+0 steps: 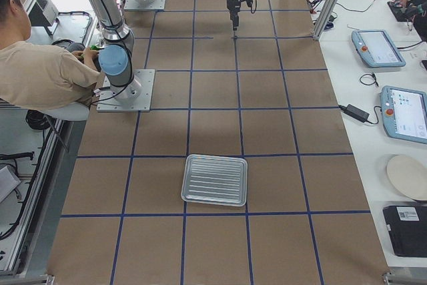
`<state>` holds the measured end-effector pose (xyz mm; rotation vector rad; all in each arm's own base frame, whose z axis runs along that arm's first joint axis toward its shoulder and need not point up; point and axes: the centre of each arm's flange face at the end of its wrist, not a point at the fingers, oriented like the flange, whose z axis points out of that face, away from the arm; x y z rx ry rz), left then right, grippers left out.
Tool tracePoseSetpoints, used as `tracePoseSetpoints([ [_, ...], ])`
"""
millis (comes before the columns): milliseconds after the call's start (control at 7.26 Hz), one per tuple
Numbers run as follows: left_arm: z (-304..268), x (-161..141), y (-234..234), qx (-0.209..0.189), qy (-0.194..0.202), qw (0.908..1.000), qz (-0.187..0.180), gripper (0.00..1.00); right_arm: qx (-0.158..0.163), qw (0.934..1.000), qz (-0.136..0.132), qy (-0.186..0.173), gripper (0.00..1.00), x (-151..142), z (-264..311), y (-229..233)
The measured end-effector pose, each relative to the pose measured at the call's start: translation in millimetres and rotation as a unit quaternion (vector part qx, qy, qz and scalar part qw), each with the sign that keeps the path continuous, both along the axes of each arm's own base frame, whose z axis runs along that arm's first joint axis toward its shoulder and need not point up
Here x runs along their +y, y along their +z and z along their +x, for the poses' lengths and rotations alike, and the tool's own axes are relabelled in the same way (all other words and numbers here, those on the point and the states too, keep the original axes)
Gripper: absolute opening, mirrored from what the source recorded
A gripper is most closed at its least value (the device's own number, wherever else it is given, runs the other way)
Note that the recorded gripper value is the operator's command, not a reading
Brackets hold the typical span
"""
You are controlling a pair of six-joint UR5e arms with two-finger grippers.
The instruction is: Place bearing gear from tray to pile
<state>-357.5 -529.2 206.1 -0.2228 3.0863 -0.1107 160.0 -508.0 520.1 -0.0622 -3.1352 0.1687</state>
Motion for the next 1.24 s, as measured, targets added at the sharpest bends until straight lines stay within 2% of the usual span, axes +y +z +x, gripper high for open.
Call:
tracePoseSetpoints([
  [275,-13.6,-9.7,-16.9,-0.006,0.007,0.9999,-0.007,0.98,-0.003,1.0,0.0,-0.001,1.0,-1.2,0.7,-1.5],
  [551,-18.7,-16.7,-30.7,-0.005,0.005,0.9999,-0.009,0.79,-0.003,1.0,0.0,-0.001,1.0,-1.4,0.9,-2.0],
  [689,-20.0,-17.5,-35.0,-0.004,0.004,0.9999,-0.009,0.62,-0.003,1.0,0.0,-0.002,1.0,-1.4,0.8,-2.2],
  [1102,-24.3,-18.7,-35.9,0.011,-0.008,0.9999,-0.006,0.26,-0.001,1.0,0.001,-0.002,1.0,-1.2,0.6,-2.4],
  [1240,-24.4,-17.9,-36.8,0.011,-0.015,0.9998,-0.004,0.2,-0.001,1.0,0.001,-0.001,1.0,-1.1,0.8,-2.4],
])
